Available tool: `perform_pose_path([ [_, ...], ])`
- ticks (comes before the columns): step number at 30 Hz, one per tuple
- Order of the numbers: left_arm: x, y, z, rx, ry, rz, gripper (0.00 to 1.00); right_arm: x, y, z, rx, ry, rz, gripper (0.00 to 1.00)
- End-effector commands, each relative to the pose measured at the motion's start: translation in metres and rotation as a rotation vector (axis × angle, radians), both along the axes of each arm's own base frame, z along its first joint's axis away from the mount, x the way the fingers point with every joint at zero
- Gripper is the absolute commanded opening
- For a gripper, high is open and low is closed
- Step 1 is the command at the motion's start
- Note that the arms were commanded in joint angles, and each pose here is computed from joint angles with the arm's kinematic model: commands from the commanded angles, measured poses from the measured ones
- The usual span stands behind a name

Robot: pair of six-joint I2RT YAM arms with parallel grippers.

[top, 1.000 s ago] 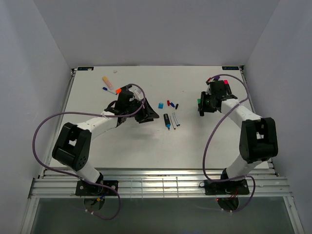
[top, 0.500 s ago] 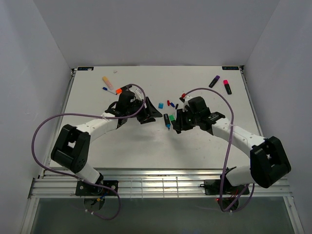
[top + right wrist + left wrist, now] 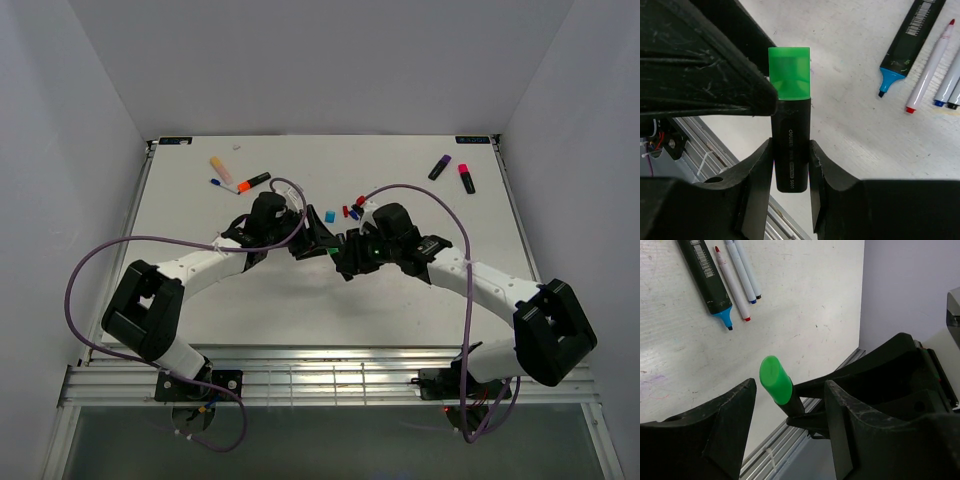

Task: Open the pen caps

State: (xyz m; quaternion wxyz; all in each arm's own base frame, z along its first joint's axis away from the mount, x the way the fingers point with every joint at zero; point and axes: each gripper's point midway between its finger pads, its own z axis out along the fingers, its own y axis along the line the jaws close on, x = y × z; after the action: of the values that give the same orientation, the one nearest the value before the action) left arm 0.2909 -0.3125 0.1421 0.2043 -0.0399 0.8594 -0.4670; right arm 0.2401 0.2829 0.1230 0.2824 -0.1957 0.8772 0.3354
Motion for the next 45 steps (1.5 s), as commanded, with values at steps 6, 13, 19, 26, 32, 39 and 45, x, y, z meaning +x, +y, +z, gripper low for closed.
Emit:
perform_pose_path([
  [6,0.006,0.001,0.012,-0.009,-0.042,0.028,0.64,0.000,0.018,0.033,0.094,-0.063,0.027,0.08],
  [13,0.004,-0.002,0.011,-0.012,-0.041,0.019,0.52,0.002,0.025,0.037,0.112,-0.072,0.026,0.08],
  [19,0.005,-0.002,0.010,-0.006,-0.047,0.019,0.29,0.002,0.028,0.035,0.107,-0.071,0.031,0.08],
  [26,0.006,-0.003,0.008,0.004,-0.041,0.011,0.01,0.011,0.027,0.025,0.044,-0.078,0.029,0.36],
  [32,0.007,-0.002,0.010,0.010,-0.045,0.011,0.00,0.019,0.036,0.018,0.033,-0.070,0.047,0.40],
  [39,0.010,-0.001,0.010,0.037,-0.036,0.023,0.00,0.024,0.042,0.007,0.021,-0.050,0.056,0.34],
  [45,0.022,-0.008,0.016,0.029,-0.018,0.029,0.00,0.018,0.044,-0.010,-0.003,-0.048,0.085,0.08],
])
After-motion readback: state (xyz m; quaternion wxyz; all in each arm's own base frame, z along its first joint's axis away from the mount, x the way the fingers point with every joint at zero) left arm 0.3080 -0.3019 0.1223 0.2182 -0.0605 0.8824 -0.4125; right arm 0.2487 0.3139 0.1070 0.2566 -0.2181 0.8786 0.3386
